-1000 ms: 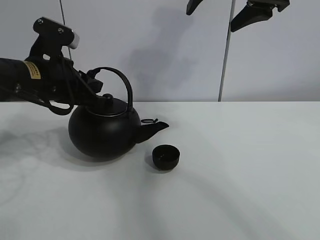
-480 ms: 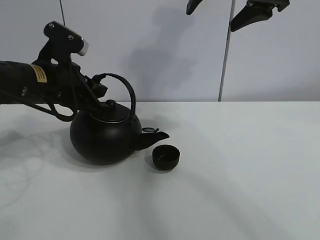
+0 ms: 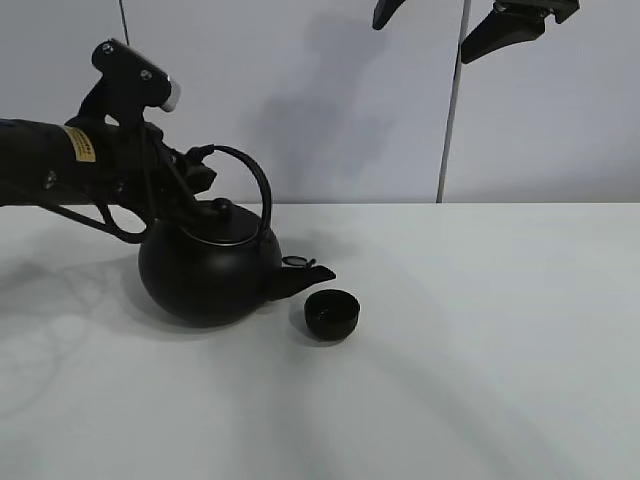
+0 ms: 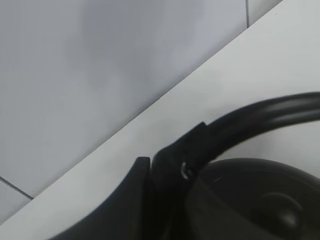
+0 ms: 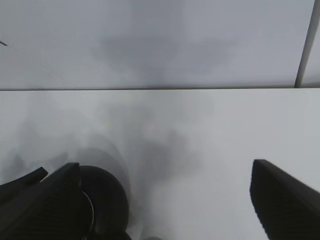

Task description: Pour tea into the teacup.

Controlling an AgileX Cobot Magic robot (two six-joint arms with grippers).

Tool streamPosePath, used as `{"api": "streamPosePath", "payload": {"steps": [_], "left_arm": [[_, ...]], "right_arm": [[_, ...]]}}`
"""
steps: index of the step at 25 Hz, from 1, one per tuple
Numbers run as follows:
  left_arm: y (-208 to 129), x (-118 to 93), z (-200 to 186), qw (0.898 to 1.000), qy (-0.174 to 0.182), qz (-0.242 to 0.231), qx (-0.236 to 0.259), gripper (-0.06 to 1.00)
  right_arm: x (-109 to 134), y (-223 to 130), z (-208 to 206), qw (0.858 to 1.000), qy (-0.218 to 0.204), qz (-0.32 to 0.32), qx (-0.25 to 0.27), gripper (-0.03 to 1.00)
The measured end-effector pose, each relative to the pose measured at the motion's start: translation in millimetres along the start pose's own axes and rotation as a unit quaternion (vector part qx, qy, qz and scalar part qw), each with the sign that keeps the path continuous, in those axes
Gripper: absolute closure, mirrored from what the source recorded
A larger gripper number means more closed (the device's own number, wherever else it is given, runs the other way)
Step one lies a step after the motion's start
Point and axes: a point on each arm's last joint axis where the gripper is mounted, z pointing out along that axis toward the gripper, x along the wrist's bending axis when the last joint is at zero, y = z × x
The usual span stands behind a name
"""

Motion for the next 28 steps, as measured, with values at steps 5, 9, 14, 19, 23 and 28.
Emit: {"api": "streamPosePath", "payload": {"steps": [5,9,14,19,23,28], "left_arm": [[3.6,2.3,2.0,1.000,0.002,0.010,-0.003,0.85],[3.8,1.9,2.1,1.000,0.002,0.021,-0.003,0.85],[4.3,-0.1,2.5,1.000,0.000,0.030,-0.003,0.85],[4.5,0.2,3.2,0.999,0.000,0.038,-0.004,0.85],[4.6,-0.6,3.6,0.999,0.000,0.045,-0.006,0.85],[4.6,-0.6,3.8,0.999,0.000,0.048,-0.008,0.85]], "right_arm": [[0.0,0.0,0.0,1.000,0.000,0.000,0.000,0.34],[0.0,0.0,0.0,1.000,0.000,0.000,0.000,0.34],[0.0,0.0,0.0,1.000,0.000,0.000,0.000,0.34],[0.0,-0.1,0.0,1.000,0.000,0.000,0.001,0.34],[0.0,-0.1,0.0,1.000,0.000,0.000,0.001,0.34],[0.0,-0.1,0.0,1.000,0.000,0.000,0.001,0.34]]}}
